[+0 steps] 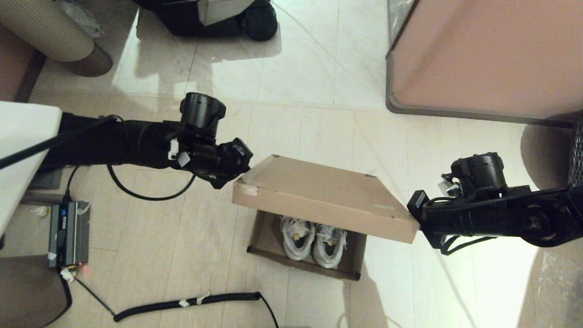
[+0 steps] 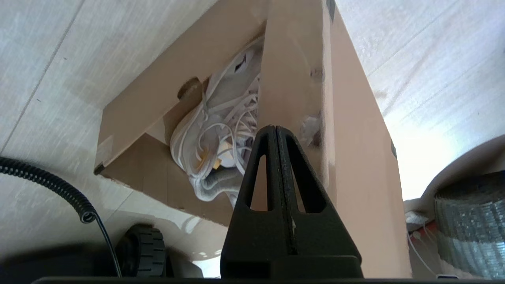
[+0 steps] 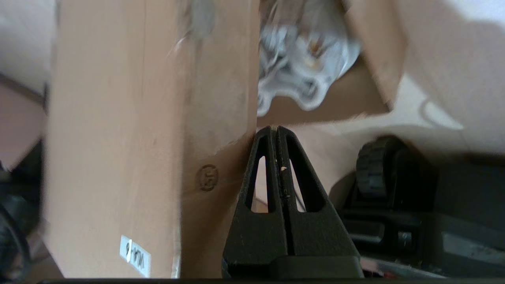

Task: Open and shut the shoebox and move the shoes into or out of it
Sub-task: Open the shoe box

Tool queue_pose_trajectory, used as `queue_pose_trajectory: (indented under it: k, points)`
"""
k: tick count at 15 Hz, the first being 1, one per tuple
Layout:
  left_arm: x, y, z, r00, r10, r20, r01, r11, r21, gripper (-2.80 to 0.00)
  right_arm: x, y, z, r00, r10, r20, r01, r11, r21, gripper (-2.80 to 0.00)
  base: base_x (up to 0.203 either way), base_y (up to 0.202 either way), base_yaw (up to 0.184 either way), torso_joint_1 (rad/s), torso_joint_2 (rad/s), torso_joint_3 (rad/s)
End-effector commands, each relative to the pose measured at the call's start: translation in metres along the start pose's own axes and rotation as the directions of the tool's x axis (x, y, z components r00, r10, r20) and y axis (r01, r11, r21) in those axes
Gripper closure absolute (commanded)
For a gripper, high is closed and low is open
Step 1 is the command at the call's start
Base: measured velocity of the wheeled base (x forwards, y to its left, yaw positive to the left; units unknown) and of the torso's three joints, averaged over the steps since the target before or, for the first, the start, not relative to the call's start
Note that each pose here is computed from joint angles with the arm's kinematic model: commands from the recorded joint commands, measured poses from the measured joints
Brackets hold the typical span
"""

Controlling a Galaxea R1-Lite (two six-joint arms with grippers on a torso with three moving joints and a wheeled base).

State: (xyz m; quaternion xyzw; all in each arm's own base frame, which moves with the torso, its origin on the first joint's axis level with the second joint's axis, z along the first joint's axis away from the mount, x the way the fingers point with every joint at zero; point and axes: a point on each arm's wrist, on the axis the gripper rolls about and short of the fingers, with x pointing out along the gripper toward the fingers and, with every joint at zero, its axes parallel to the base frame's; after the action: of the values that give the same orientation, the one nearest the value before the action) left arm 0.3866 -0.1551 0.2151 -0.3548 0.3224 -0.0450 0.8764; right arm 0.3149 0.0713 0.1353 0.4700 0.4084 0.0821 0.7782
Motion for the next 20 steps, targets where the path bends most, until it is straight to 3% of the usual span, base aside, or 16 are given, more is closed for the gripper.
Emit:
queue_pose_trajectory:
  k: [1,8,9,11,12,13,15,16,20]
  points:
    - [0.003,0.0,0.002,1.0,0.003,0.005,-0.003,1.0,-0.007,0.0,-0.007,-0.005,0.011,1.0,0.003,0.023,-0.004,1.0,0.029,0.0,0.0,0.0,0.0,0.0,0.0,0.0]
    - [0.012,0.019,0.022,0.997,0.071,0.022,-0.07,0.997,-0.036,0.0,-0.01,0.001,0.014,0.999,0.046,0.003,-0.046,0.997,0.069,0.0,0.0,0.0,0.0,0.0,0.0,0.0]
    - [0.015,0.024,0.017,0.995,0.101,0.002,-0.101,0.995,-0.011,0.0,-0.006,-0.003,0.014,1.0,0.028,0.001,-0.028,0.998,0.06,0.0,0.0,0.0,0.0,0.0,0.0,0.0]
    - [0.028,0.045,-0.002,0.973,0.223,-0.057,-0.215,0.969,0.118,0.0,0.004,-0.015,0.014,0.999,-0.05,0.001,0.05,0.999,0.004,0.0,0.0,0.0,0.0,0.0,0.0,0.0]
    - [0.04,0.055,-0.016,0.955,0.289,-0.061,-0.273,0.943,0.19,0.0,0.015,-0.027,0.011,0.989,-0.147,0.022,0.148,0.988,-0.052,0.0,0.0,0.0,0.0,0.0,0.0,0.0]
    - [0.054,0.061,-0.026,0.947,0.315,-0.056,-0.297,0.93,0.218,0.0,0.031,-0.039,0.007,0.969,-0.241,0.047,0.245,0.963,-0.109,0.0,0.0,0.0,0.0,0.0,0.0,0.0]
    - [0.084,0.068,-0.047,0.948,0.317,-0.027,-0.3,0.918,0.26,0.0,0.065,-0.062,-0.001,0.915,-0.386,0.122,0.403,0.895,-0.193,0.0,0.0,0.0,0.0,0.0,0.0,0.0]
    - [0.096,0.07,-0.057,0.95,0.313,-0.025,-0.292,0.911,0.29,0.0,0.081,-0.07,-0.003,0.902,-0.402,0.158,0.429,0.876,-0.222,0.0,0.0,0.0,0.0,0.0,0.0,0.0]
    - [0.129,0.081,-0.08,0.956,0.293,-0.024,-0.267,0.899,0.348,0.0,0.123,-0.089,-0.015,0.901,-0.393,0.186,0.434,0.839,-0.328,0.0,0.0,0.0,0.0,0.0,0.0,0.0]
